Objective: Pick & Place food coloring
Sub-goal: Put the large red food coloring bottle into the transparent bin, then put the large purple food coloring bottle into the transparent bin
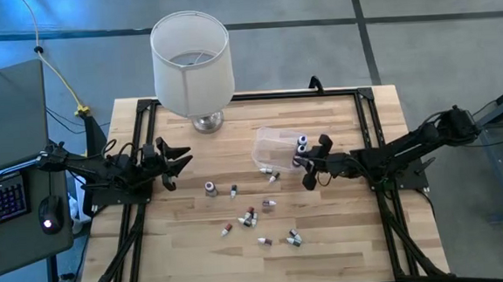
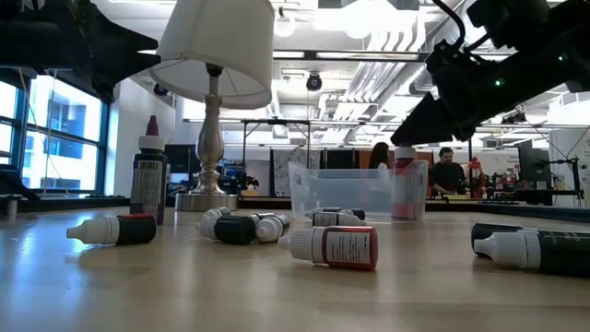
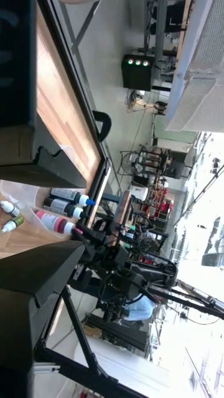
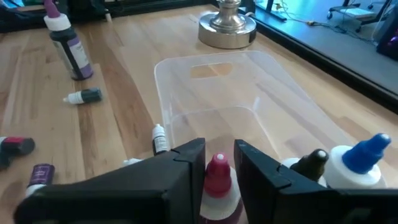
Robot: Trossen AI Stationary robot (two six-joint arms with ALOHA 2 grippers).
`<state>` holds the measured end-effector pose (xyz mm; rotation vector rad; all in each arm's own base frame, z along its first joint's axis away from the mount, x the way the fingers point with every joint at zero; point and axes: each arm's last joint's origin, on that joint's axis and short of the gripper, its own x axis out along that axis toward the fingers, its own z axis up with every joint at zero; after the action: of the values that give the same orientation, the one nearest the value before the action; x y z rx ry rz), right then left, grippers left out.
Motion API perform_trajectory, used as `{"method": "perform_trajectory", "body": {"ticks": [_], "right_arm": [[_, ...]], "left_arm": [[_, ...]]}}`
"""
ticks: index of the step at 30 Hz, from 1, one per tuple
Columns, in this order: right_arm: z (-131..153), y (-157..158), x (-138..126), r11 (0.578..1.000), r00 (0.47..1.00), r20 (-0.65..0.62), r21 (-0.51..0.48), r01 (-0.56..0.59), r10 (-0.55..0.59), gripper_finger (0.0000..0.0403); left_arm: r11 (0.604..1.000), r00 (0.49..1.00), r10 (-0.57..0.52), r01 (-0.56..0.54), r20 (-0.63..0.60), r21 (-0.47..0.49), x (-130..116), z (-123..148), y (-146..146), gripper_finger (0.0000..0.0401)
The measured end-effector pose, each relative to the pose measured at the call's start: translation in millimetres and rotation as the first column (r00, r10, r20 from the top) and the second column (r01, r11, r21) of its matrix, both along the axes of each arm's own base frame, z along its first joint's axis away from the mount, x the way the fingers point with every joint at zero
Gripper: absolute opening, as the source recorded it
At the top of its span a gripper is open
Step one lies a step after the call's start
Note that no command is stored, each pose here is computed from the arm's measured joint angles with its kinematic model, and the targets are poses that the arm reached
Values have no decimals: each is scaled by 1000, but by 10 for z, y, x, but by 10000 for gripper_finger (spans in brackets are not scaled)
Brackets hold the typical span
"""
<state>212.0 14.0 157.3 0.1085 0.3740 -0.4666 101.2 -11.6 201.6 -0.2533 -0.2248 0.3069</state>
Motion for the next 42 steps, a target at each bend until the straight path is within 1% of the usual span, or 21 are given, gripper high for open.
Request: {"method": "perform_trajectory", "body": {"ticks": [2,5,10,12,14,17,20,23,25,30,38,42], "right_arm": [[9,-1,4,1000,1000,2,-18,-2,2,92],[71,3,31,999,998,58,-42,-15,17,106],[306,25,67,988,973,197,-126,-94,118,120],[446,36,66,984,956,250,-134,-121,152,121],[560,55,51,979,935,298,-131,-159,192,121],[637,105,11,957,896,337,-120,-263,288,119],[648,167,-4,924,858,347,-97,-370,380,116],[626,215,-8,905,844,333,-82,-418,420,113],[610,235,-12,902,847,318,-79,-425,426,113],[603,261,-18,902,849,312,-77,-424,426,113],[594,268,-20,901,851,304,-73,-428,429,113],[592,268,-20,901,851,302,-73,-428,429,113]], "left_arm": [[1000,1000,-5,5,-1,1,1,-1,-1,147],[999,999,-34,34,-13,11,6,-13,-10,147],[997,995,-69,70,-67,25,20,-65,-23,147],[997,992,-68,72,-111,32,28,-107,-26,147],[996,980,-65,75,-188,46,34,-180,-27,147],[997,953,-65,76,-296,24,45,-300,-30,147],[997,933,-71,73,-352,-6,66,-367,-37,147],[996,923,-94,91,-373,-25,104,-394,-53,147],[992,918,-122,118,-377,-35,135,-400,-70,147],[971,899,-237,232,-369,-59,228,-403,-128,147],[969,876,-243,241,-416,-58,365,-492,-171,147],[967,876,-241,255,-418,-25,421,-505,-188,147]]}}
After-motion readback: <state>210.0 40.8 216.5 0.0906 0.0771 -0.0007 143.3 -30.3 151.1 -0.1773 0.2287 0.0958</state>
